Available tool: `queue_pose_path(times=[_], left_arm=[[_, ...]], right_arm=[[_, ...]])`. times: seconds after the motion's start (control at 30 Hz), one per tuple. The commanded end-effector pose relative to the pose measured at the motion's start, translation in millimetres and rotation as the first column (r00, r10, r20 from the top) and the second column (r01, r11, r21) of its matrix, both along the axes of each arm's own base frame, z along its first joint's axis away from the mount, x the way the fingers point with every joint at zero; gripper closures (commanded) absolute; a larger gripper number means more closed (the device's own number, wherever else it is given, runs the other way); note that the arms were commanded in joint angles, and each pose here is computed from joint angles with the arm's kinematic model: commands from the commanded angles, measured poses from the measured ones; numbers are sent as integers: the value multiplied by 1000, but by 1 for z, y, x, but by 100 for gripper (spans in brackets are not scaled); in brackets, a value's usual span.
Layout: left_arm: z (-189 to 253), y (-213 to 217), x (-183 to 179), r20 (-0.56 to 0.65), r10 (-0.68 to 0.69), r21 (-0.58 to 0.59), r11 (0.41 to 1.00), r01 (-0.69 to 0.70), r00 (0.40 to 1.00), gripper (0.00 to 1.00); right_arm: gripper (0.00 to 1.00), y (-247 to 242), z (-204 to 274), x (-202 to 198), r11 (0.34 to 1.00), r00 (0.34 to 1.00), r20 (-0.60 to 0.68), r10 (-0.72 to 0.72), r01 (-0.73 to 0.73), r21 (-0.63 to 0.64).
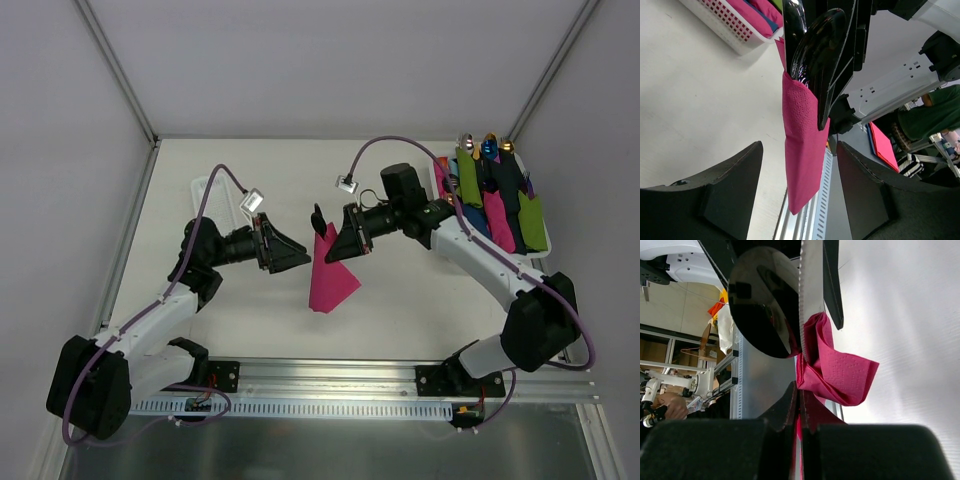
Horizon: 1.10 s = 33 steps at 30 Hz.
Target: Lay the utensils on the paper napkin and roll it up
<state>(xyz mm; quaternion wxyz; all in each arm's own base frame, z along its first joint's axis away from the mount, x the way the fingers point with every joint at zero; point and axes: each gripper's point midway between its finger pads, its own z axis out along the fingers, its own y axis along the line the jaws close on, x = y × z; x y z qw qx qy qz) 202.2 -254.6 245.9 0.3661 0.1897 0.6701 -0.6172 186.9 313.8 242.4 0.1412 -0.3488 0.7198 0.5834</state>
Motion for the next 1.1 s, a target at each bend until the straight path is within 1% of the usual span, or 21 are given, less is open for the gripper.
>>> queue_pose_path(times=[0.0, 0.3, 0.4, 0.43, 0.53, 0.57, 0.73, 0.97, 1.0, 1.07], left_arm=[[21, -3, -8, 88, -32, -19, 999, 34, 996, 38], [33, -16, -18, 122, -86, -44, 995, 92, 989, 38], [35, -19, -18, 115, -95, -61, 993, 102, 989, 38], [39, -19, -19, 134, -97, -75, 991, 108, 986, 38], [43, -20, -23, 129, -117, -97, 987, 130, 985, 39], [46, -20, -23, 144, -120, -107, 985, 136, 982, 39], [45, -25, -27, 136, -150, -105, 981, 165, 979, 41], [49, -27, -30, 136, -177, -128, 972, 195, 975, 48], [49, -28, -31, 133, -179, -128, 972, 196, 975, 52], [49, -28, -30, 133, -180, -133, 971, 198, 975, 56]], right_arm=[[100, 3, 48, -16, 992, 995, 79, 63, -71, 99], [100, 7, 55, -28, 987, 990, 95, 100, -111, 115], [100, 8, 57, -32, 985, 989, 100, 110, -122, 118], [100, 8, 57, -33, 985, 989, 99, 112, -123, 117], [100, 9, 57, -35, 984, 987, 103, 121, -133, 117], [100, 8, 57, -35, 984, 987, 104, 120, -132, 116], [100, 9, 56, -35, 984, 987, 107, 124, -136, 116], [100, 11, 55, -36, 983, 986, 106, 129, -141, 114], [100, 11, 56, -37, 983, 986, 107, 131, -143, 115], [100, 11, 57, -37, 983, 985, 110, 130, -142, 115]])
